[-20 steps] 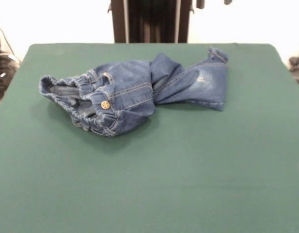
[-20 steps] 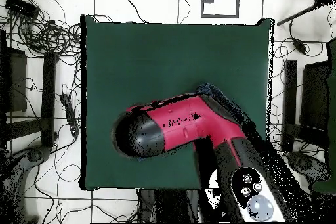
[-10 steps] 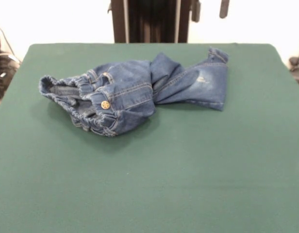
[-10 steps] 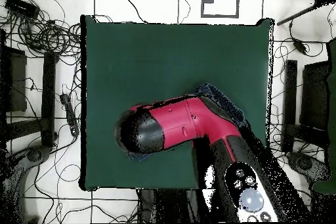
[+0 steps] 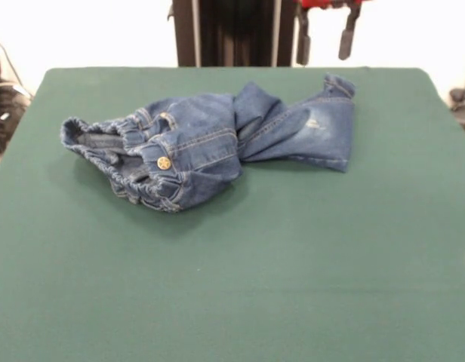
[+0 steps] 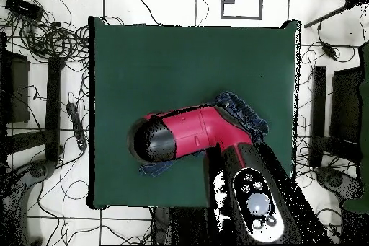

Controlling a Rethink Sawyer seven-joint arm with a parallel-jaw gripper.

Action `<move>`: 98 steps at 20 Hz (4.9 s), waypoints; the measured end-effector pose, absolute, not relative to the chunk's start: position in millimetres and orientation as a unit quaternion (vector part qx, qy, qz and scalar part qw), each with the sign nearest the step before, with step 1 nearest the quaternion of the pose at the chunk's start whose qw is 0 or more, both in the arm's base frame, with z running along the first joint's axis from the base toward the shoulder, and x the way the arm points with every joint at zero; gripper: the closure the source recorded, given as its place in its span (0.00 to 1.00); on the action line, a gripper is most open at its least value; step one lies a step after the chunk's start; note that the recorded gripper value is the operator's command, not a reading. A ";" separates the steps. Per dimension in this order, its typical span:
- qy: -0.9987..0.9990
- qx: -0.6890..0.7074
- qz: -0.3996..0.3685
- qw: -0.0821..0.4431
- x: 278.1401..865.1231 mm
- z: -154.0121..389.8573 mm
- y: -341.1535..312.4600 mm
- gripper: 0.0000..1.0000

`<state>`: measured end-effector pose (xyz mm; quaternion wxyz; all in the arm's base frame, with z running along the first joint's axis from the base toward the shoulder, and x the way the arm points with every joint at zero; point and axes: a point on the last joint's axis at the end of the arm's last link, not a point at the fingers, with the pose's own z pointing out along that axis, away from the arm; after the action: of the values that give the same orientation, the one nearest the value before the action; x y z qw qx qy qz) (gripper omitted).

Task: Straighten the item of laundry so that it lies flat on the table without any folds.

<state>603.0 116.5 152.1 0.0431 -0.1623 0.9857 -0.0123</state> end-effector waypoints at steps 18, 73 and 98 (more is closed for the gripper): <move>0.993 -0.107 0.005 0.042 578.5 83.0 164.0 0.00; 0.997 -0.061 0.006 0.041 549.9 -25.5 114.1 0.00; 0.995 -0.076 -0.007 0.066 543.3 -39.5 120.2 1.00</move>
<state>543.3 120.2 -39.5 0.0664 -0.0755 0.9949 -0.0073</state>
